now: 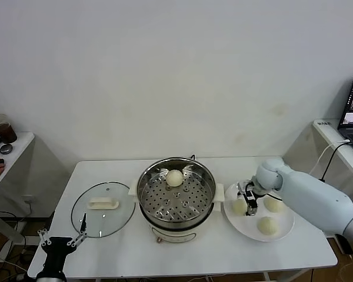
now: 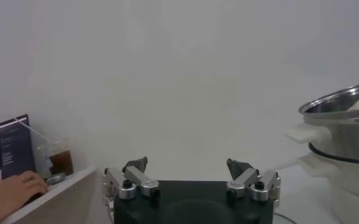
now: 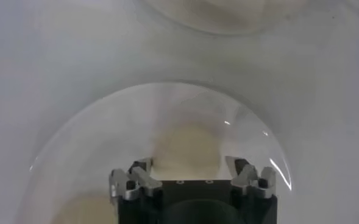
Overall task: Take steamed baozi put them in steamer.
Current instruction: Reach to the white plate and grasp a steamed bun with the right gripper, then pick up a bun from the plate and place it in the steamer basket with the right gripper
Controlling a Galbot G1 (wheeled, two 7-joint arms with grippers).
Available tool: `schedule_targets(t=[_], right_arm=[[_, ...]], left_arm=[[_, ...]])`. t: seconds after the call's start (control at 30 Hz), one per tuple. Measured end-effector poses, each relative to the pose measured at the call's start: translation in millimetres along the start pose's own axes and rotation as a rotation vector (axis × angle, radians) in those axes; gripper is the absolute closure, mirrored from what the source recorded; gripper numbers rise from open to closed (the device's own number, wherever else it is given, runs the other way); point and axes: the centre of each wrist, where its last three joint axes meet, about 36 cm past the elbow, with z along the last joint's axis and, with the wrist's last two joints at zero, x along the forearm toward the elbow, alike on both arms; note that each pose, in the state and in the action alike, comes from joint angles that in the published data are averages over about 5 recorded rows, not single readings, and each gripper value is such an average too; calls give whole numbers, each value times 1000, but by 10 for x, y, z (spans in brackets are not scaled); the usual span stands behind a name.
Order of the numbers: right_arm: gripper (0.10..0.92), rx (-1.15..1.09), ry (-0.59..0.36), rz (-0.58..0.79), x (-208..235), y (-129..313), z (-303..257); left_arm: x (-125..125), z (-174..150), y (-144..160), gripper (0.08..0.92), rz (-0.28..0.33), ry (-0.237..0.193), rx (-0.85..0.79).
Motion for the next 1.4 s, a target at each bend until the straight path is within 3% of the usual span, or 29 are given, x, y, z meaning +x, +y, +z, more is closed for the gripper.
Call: schedule_targets(t=[0.2, 0.43, 0.83, 1.1, 1.4], right_arm=[[538, 4, 6, -1, 42, -18, 5], [570, 1, 3, 3, 272, -47, 57], [559, -21, -33, 95, 1522, -369, 81], [555, 31, -108, 140, 2340, -617, -686], [547, 50, -170, 83, 2329, -699, -1868]], left_arm=[[-5, -3, -8, 177, -1, -3, 3], [-6, -17, -18, 177, 5, -6, 4], [-78, -50, -76, 177, 34, -27, 15], [-153, -32, -86, 177, 46, -36, 10], [-210, 9, -27, 177, 31, -45, -24]])
